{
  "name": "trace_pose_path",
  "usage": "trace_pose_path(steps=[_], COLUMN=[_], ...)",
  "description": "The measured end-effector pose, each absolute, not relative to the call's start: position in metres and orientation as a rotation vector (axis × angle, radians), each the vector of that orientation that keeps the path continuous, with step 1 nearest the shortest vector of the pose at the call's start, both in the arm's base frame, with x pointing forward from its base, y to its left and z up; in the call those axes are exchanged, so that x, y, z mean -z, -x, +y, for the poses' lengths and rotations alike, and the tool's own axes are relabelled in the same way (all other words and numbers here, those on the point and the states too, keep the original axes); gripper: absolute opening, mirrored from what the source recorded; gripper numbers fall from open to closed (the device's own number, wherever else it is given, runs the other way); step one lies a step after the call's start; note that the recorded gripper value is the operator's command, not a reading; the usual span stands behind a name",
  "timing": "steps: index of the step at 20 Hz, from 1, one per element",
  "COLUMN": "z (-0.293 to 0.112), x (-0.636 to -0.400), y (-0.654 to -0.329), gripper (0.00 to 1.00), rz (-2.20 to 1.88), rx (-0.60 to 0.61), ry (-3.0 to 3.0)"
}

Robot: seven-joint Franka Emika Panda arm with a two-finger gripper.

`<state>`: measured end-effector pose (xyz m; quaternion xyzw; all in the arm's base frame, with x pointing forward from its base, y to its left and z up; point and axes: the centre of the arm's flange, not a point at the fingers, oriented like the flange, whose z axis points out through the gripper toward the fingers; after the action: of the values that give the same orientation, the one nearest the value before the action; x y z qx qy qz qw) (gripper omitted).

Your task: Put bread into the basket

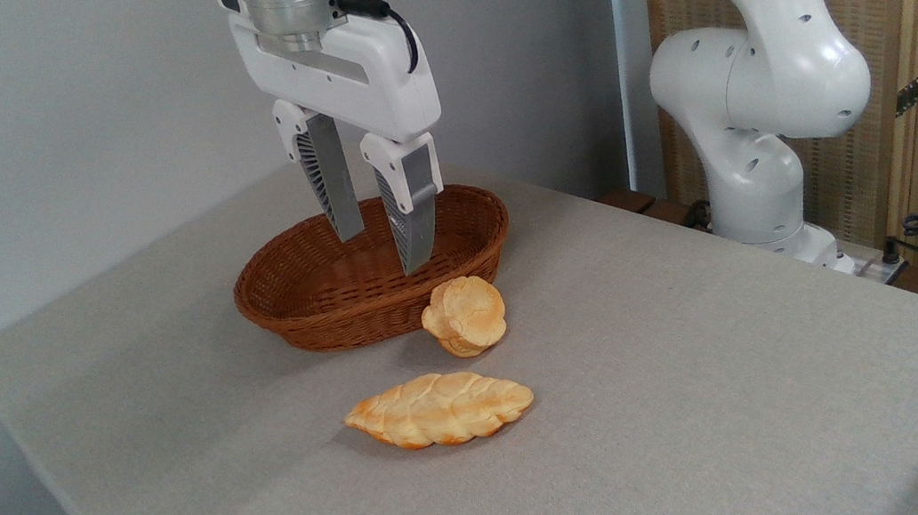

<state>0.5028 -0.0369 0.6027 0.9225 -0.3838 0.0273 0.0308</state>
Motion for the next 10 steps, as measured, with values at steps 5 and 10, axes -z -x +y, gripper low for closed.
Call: trace_pose_path(steps=[5,10], z=[-0.0369,-0.0368], x=[-0.6015,-0.5963], y=[-0.5024,-0.5005], gripper=[1.00,1.00], rz=[-1.182,-1.178], rx=[-0.073,-0.023], ry=[-2.840,-2.829])
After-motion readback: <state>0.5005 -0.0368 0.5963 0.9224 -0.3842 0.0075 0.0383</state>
